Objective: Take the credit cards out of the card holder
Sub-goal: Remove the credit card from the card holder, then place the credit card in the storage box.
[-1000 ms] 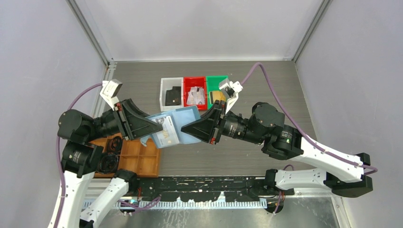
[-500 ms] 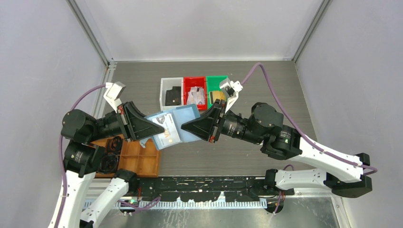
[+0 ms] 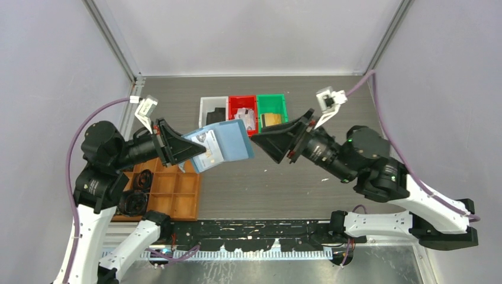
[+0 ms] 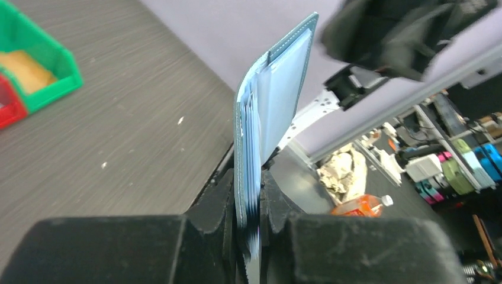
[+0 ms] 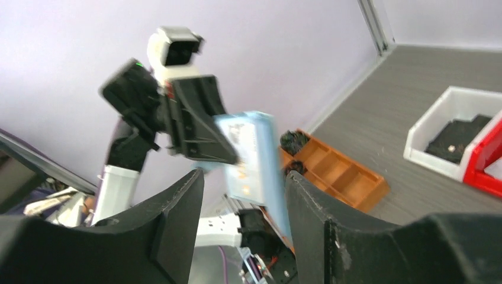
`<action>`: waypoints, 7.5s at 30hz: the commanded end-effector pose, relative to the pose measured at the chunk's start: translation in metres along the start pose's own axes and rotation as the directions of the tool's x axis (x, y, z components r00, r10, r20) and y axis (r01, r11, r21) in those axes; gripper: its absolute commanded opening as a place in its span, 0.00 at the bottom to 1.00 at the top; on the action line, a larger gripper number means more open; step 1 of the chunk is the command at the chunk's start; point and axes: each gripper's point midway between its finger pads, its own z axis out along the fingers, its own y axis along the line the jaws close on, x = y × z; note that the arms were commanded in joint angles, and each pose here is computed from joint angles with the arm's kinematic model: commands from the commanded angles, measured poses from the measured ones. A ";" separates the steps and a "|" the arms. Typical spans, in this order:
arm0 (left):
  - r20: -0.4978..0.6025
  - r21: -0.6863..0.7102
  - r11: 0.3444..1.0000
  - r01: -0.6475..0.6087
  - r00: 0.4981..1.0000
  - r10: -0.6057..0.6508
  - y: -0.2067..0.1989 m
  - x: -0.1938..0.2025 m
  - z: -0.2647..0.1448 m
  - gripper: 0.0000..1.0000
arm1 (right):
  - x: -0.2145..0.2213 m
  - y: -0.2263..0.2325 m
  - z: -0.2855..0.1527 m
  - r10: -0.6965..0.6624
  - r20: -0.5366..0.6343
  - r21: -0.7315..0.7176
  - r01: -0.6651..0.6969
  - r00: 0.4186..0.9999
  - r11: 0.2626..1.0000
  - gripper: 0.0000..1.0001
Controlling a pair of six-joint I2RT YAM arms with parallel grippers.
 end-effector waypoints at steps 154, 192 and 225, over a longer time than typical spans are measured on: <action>-0.164 0.134 0.967 0.216 0.967 -0.194 -0.024 -0.009 0.012 0.04 | 0.065 -0.047 -0.011 0.343 -0.007 -0.247 -0.334 0.939 0.910 0.01; -0.172 0.107 0.987 -0.119 0.976 0.137 -0.030 0.024 -0.020 0.00 | 0.041 -0.315 0.152 0.230 -0.129 0.415 -0.158 0.965 0.896 0.01; -0.197 0.083 0.992 -0.097 0.974 0.111 -0.016 0.032 -0.017 0.00 | 0.037 -0.341 0.176 0.059 -0.153 0.636 0.053 0.987 0.770 0.63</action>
